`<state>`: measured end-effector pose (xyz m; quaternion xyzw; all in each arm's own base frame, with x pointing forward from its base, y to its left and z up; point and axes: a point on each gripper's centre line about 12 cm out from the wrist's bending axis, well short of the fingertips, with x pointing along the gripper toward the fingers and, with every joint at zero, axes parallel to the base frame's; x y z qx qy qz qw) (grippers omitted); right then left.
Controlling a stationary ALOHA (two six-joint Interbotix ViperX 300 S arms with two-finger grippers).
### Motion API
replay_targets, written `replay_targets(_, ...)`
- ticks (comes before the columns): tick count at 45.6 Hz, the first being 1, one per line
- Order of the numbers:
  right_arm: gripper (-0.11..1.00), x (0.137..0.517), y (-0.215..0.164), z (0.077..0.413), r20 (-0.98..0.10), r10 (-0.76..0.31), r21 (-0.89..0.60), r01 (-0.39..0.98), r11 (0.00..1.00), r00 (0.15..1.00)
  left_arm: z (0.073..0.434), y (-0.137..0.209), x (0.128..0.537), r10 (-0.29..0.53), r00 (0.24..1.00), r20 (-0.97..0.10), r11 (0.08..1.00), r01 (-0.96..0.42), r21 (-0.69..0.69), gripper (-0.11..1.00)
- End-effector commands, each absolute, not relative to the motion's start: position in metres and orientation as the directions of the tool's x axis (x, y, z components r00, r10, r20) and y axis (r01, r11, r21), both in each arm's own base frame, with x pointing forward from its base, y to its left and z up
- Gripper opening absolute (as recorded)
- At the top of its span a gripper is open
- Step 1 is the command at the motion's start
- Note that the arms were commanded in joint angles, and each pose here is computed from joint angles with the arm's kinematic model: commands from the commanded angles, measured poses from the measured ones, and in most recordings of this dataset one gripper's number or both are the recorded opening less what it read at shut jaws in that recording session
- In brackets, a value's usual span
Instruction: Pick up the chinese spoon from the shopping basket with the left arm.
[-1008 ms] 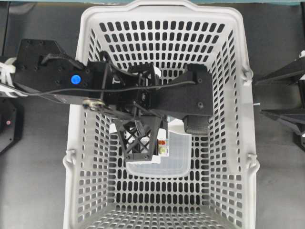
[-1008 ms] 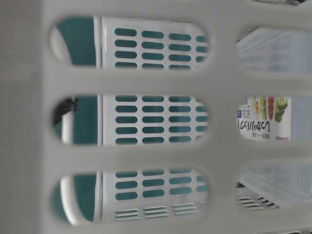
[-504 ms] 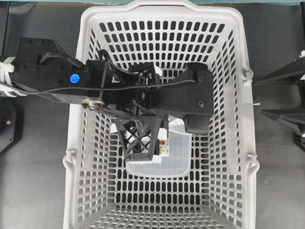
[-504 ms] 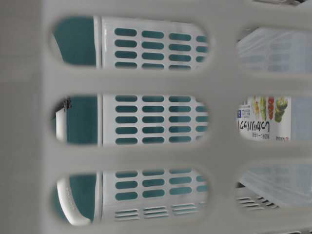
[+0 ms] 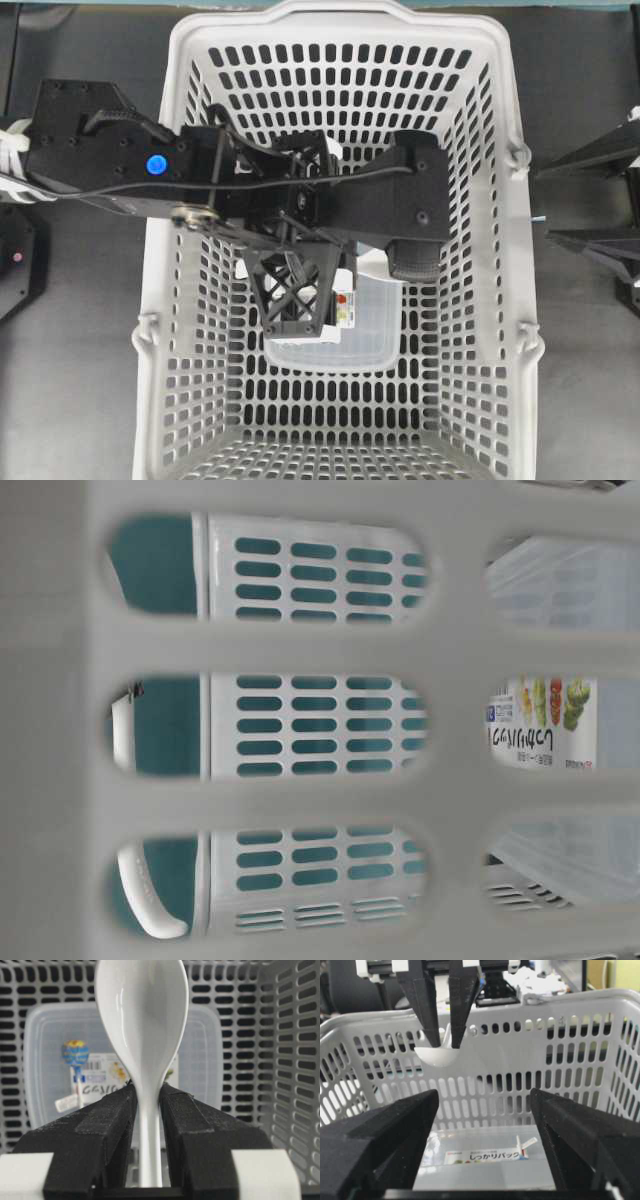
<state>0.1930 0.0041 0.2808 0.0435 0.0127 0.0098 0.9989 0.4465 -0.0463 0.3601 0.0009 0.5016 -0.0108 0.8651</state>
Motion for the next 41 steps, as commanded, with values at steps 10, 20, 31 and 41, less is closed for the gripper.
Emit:
replay_targets(10, 0.71, 0.1943, 0.0037, 0.2827, -0.02, 0.019, 0.092, -0.017, 0.996, 1.0, 0.3808, -0.0482, 0.4422, -0.024, 0.545, -0.838, 0.999, 0.04, -0.002, 0.16)
replay_targets(20, 0.71, 0.1942, 0.0037, 0.2823, -0.02, 0.019, 0.092, -0.017, 0.996, 1.0, 0.3797, -0.0475, 0.4421, -0.023, 0.542, -0.84, 0.999, 0.04, -0.001, 0.17)
replay_targets(31, 0.71, 0.194, 0.0037, 0.281, -0.023, 0.019, 0.092, -0.016, 0.996, 1.0, 0.3791, -0.0482, 0.442, -0.023, 0.541, -0.841, 0.999, 0.041, -0.001, 0.17)
replay_targets(41, 0.71, 0.1939, 0.0037, 0.2802, -0.026, 0.019, 0.092, -0.016, 0.996, 0.999, 0.3786, -0.0482, 0.4419, -0.023, 0.54, -0.841, 0.999, 0.041, -0.001, 0.17)
